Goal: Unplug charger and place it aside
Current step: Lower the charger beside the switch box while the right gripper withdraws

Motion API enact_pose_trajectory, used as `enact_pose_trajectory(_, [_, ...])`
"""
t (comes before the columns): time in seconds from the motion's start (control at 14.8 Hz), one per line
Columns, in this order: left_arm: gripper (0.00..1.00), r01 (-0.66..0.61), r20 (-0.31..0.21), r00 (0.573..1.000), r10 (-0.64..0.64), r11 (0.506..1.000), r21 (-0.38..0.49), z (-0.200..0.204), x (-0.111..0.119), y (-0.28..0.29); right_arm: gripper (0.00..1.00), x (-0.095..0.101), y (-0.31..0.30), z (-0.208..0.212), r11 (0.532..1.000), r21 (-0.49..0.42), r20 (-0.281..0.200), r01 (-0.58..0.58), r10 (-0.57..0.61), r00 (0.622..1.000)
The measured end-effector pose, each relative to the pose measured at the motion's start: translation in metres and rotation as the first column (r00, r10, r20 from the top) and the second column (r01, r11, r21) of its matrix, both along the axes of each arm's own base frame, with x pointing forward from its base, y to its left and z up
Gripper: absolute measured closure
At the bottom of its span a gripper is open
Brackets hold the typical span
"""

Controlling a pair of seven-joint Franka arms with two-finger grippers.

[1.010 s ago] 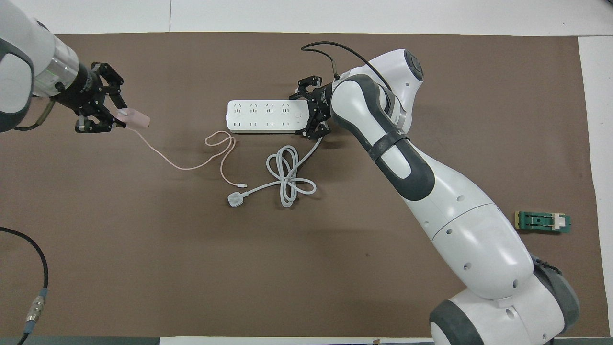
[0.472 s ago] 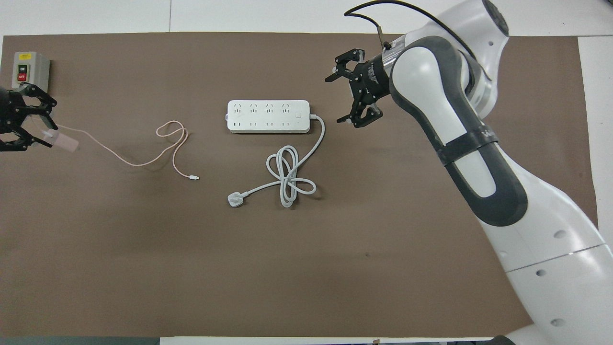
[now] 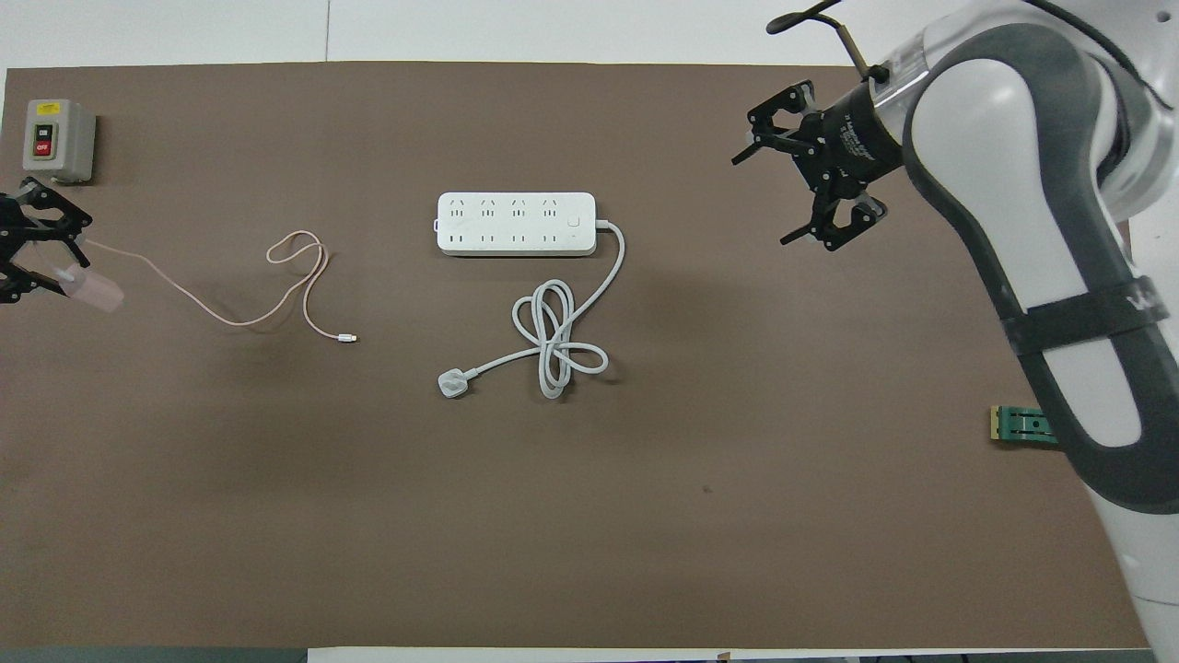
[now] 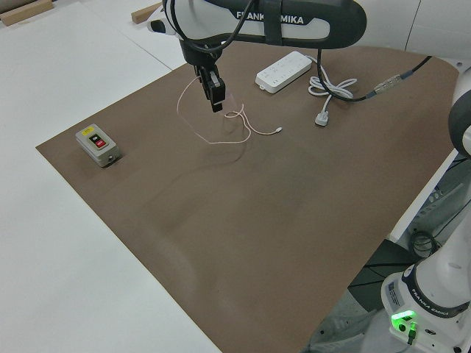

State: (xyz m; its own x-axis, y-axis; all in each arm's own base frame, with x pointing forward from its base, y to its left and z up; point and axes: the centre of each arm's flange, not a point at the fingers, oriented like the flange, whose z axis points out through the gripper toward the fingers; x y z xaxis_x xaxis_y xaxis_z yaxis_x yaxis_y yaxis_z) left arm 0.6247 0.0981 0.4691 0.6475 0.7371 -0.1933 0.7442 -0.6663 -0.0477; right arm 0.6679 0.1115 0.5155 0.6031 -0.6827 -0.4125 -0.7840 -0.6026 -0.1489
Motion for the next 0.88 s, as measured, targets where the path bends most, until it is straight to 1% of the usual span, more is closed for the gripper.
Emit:
enact_pose_trajectory(0.07, [0.67,0.020,0.005,1.000,-0.020,1.000,-0.001,-0.009,-0.004,-0.002,0.00,-0.005,-0.014,0.008,0.998,-0.016,0.018,-0.054,0.054,0.998])
enact_pose_trajectory(0.13, [0.67,0.044,0.004,0.999,-0.044,0.999,-0.002,-0.019,-0.013,-0.005,0.00,-0.012,-0.035,0.017,0.988,-0.041,0.049,-0.150,0.152,0.987])
enact_pose_trajectory(0.2, [0.61,0.056,0.002,0.998,-0.056,0.998,-0.003,-0.019,-0.015,-0.008,0.00,-0.015,-0.047,0.021,0.970,-0.065,0.072,-0.236,0.240,0.968])
enact_pose_trajectory(0.27, [0.47,0.066,0.005,0.998,-0.066,0.998,-0.003,-0.017,-0.016,-0.013,0.00,-0.018,-0.057,0.025,0.947,-0.089,0.093,-0.310,0.318,0.944])
enact_pose_trajectory(0.34, [0.36,0.076,0.010,0.997,-0.076,0.997,-0.002,-0.013,-0.016,-0.019,0.00,-0.020,-0.068,0.030,0.918,-0.113,0.114,-0.380,0.392,0.913])
enact_pose_trajectory(0.54, [0.03,0.100,0.030,0.995,-0.100,0.995,0.003,0.000,-0.017,-0.032,0.00,-0.030,-0.097,0.051,0.812,-0.195,0.159,-0.551,0.580,0.799])
enact_pose_trajectory(0.61, [0.00,0.115,0.039,0.993,-0.115,0.993,0.005,0.005,-0.018,-0.037,0.00,-0.035,-0.105,0.058,0.776,-0.218,0.165,-0.592,0.627,0.761])
enact_pose_trajectory(0.67, [0.00,0.129,0.046,0.991,-0.129,0.992,0.007,0.011,-0.019,-0.044,0.00,-0.041,-0.112,0.065,0.740,-0.243,0.162,-0.627,0.668,0.726])
enact_pose_trajectory(0.81, [0.00,0.155,0.060,0.986,-0.156,0.988,0.012,0.022,-0.022,-0.054,0.00,-0.057,-0.125,0.077,0.666,-0.294,0.135,-0.685,0.739,0.660])
enact_pose_trajectory(0.88, [0.00,0.177,0.068,0.982,-0.178,0.984,0.013,0.028,-0.023,-0.059,0.00,-0.067,-0.130,0.084,0.635,-0.315,0.116,-0.706,0.764,0.635])
